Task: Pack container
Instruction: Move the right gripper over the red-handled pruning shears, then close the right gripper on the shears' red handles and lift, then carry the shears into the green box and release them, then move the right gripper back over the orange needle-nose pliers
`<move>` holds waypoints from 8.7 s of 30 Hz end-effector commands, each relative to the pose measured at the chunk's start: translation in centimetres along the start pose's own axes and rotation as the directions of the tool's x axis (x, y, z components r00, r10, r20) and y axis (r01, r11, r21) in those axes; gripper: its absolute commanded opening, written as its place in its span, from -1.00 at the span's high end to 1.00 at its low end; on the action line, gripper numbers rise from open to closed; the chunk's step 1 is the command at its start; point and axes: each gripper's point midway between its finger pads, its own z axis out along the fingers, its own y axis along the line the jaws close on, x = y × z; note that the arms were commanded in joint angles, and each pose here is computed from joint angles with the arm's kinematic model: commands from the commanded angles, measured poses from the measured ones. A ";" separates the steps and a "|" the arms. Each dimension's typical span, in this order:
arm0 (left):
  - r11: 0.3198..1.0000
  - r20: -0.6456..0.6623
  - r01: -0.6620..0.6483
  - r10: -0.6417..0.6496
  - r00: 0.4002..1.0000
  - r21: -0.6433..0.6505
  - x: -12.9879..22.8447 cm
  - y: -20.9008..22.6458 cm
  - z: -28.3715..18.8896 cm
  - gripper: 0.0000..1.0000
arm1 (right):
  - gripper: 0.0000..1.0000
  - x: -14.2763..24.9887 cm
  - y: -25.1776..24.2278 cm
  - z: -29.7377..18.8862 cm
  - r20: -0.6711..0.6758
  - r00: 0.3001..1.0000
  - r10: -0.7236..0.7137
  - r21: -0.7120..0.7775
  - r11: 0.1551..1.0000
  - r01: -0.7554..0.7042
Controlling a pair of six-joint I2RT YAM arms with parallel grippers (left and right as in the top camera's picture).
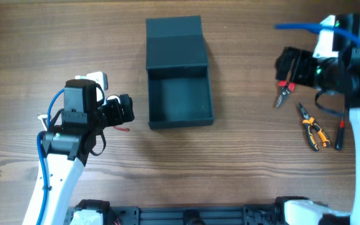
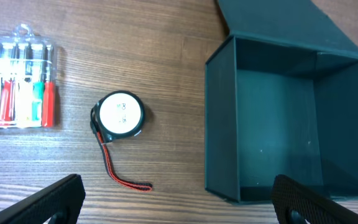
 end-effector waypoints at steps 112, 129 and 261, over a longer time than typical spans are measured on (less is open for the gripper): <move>1.000 0.004 0.012 -0.012 1.000 0.021 -0.5 -0.6 -0.5 -1.00 | 0.92 3.9 -6.6 31.6 -0.453 0.891 -0.013 0.085 0.995 0.058; 1.000 0.004 0.012 -0.012 1.000 0.021 -0.5 -0.6 -0.5 -0.99 | 0.91 -1.5 12.8 10.7 -0.004 0.761 -0.648 -0.232 0.741 0.630; 1.000 0.000 0.009 -0.009 1.000 0.020 -0.4 -0.6 -0.5 -1.00 | -0.89 14.2 -19.4 17.3 -0.470 0.766 -0.439 -0.058 0.881 0.470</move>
